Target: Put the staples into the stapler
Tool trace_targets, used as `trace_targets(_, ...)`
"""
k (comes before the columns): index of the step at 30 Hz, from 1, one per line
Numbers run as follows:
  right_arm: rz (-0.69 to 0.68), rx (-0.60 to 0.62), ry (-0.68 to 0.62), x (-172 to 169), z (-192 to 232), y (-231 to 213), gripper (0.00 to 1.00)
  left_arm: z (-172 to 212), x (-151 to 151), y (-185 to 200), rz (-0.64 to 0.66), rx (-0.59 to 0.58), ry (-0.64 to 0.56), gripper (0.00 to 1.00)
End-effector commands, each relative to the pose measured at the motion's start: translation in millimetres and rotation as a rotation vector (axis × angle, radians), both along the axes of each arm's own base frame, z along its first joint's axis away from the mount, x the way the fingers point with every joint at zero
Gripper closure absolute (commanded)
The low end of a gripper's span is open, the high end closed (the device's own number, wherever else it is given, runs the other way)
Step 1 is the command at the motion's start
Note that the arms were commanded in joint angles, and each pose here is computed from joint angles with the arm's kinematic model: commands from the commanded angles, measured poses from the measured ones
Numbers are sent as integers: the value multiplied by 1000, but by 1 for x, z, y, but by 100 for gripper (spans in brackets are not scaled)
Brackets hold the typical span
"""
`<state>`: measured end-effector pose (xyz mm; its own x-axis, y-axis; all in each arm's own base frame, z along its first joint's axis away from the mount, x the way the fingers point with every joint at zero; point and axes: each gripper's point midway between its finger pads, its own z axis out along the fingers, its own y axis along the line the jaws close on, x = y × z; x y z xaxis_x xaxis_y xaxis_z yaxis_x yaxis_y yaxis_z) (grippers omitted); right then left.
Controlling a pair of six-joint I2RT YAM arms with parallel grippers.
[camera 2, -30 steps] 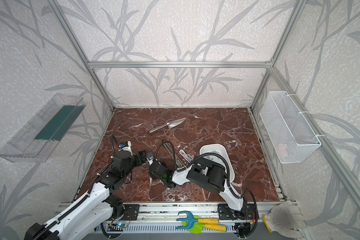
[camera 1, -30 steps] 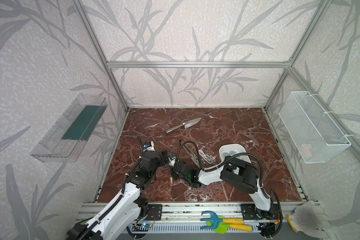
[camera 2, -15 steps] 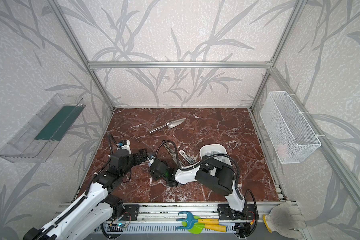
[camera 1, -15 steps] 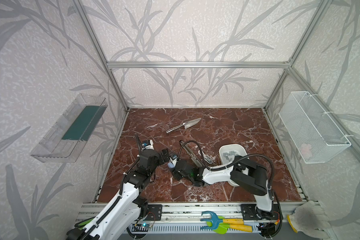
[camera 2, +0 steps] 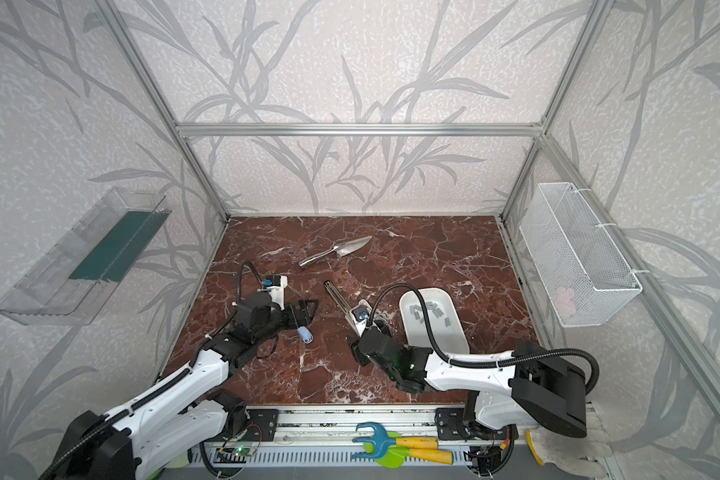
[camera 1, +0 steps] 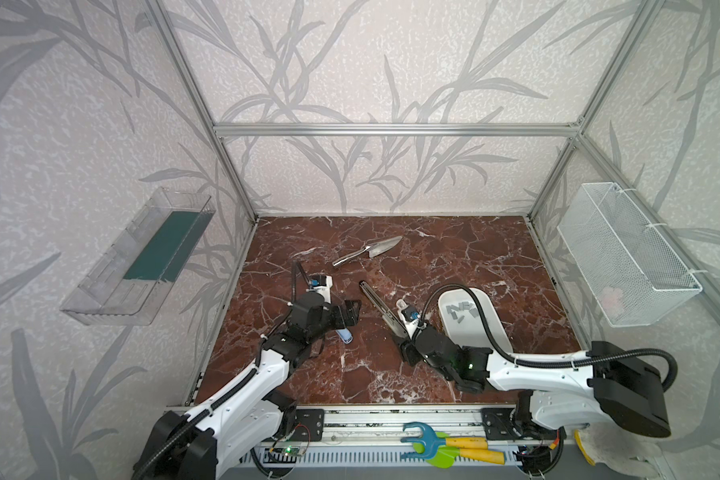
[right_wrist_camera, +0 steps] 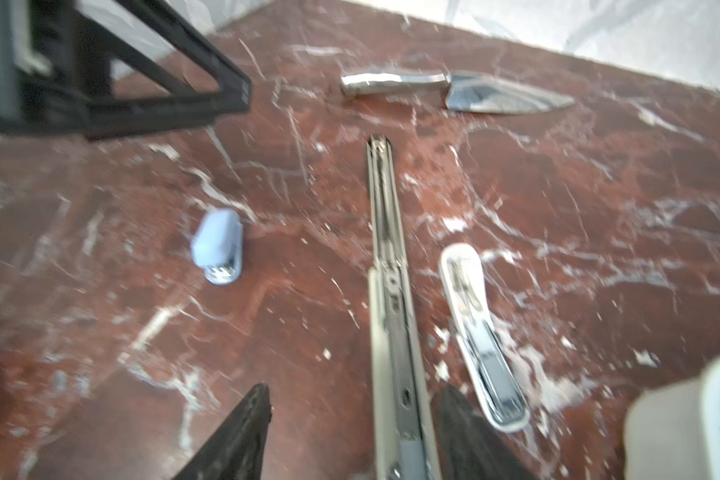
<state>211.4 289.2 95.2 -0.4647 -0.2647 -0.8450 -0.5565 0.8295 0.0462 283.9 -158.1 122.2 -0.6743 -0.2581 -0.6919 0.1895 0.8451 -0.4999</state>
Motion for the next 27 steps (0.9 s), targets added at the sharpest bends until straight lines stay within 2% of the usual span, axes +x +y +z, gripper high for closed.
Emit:
trace_targets(1, -69, -35, 44, 2, -23, -24, 37, 24, 16, -27, -54, -19, -78, 3)
trace_targets(6, -74, -40, 77, 6, -46, -37, 37, 11, 19, -51, -101, 32, -50, 3)
trace_targets(13, 21, -54, 108, 5, -55, -17, 40, 3, 25, -62, -112, 27, -34, 3)
trace_targets(27, 42, -67, 98, 11, -62, -3, 71, -22, 33, -62, -54, 8, 20, 4)
